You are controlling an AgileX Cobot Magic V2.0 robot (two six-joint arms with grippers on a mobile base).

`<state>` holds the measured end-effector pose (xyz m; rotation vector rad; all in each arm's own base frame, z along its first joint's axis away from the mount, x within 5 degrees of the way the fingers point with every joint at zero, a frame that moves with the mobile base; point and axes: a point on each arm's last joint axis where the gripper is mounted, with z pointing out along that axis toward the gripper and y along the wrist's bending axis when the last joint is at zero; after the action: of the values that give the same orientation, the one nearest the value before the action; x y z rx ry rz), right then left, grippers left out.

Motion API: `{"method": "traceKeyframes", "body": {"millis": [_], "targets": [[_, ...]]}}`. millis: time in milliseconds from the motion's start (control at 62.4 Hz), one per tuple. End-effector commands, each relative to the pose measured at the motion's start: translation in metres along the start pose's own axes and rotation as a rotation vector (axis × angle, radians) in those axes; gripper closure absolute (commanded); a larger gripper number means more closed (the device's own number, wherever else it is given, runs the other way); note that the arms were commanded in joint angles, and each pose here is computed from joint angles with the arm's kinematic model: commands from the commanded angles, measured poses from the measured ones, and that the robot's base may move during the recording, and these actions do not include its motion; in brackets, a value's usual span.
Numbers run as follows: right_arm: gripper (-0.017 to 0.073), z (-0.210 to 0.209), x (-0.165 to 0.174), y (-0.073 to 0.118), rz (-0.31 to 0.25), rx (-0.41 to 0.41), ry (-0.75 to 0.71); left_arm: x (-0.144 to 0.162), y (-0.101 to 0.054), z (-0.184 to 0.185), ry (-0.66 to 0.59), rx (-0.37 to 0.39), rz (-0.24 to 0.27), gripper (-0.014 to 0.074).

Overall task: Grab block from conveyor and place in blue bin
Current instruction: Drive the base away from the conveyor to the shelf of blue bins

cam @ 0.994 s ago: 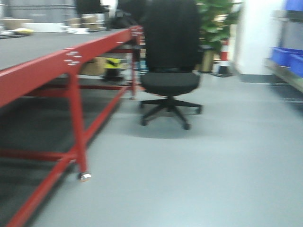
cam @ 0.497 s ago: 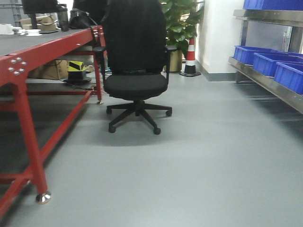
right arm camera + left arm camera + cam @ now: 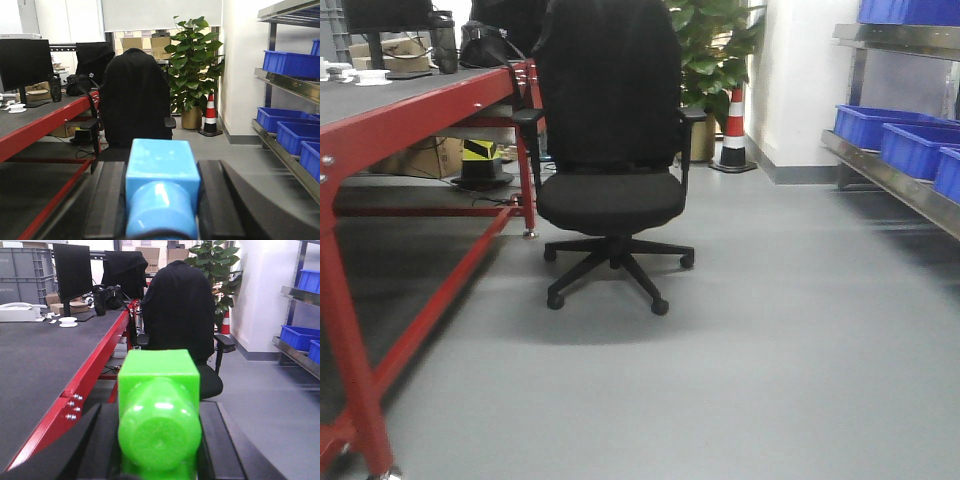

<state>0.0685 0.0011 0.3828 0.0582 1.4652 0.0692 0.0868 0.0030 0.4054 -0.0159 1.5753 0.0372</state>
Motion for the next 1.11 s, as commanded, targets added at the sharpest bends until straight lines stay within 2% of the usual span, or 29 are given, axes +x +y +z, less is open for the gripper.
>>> {"method": "traceKeyframes", "body": {"millis": [0,1090], "targets": [[0.0721,-0.0004,-0.0011,-0.0001,-0.008,0.001,-0.014,-0.0035,-0.0002,-0.0026,-0.026,0.003,0.0,0.0704],[0.0721,-0.0004,-0.0011,-0.0001,-0.008,0.001,-0.014,-0.0035,-0.0002,-0.0026,-0.026,0.003,0.0,0.0704]]}}
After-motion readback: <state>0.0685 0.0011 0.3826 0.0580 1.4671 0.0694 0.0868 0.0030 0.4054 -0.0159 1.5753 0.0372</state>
